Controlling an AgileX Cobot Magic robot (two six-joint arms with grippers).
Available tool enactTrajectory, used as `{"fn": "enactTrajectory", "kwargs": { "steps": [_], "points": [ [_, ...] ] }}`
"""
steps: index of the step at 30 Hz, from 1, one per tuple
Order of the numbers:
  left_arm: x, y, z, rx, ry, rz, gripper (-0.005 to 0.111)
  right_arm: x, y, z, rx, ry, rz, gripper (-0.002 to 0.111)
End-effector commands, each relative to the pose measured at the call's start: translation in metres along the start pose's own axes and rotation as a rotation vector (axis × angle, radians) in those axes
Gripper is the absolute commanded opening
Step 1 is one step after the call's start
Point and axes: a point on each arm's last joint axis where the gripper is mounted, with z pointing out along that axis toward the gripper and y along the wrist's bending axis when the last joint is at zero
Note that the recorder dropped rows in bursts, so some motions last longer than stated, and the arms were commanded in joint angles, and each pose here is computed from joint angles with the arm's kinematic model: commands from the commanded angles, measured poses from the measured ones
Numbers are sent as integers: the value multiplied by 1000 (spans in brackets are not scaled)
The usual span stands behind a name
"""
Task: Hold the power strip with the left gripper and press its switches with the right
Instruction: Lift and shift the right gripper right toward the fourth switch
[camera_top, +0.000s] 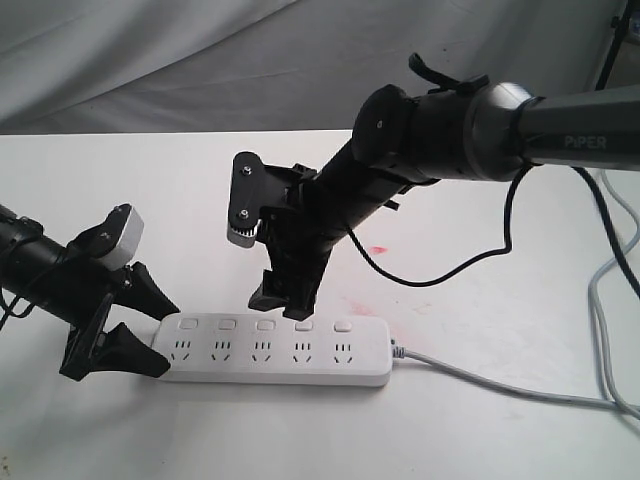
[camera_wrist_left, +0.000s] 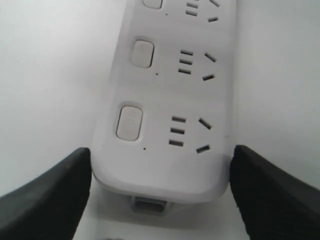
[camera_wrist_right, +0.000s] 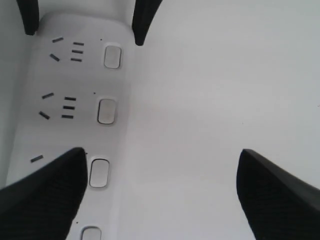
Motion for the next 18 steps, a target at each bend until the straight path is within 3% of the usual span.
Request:
{"fn": "enactTrajectory", "kwargs": {
  "steps": [1,18],
  "points": [
    [-1,1,1,-8,6,12,23,3,-1,-3,-4,8,6,75],
    [-1,1,1,-8,6,12,23,23,-4,-17,-2,60,47,75]
  ]
}}
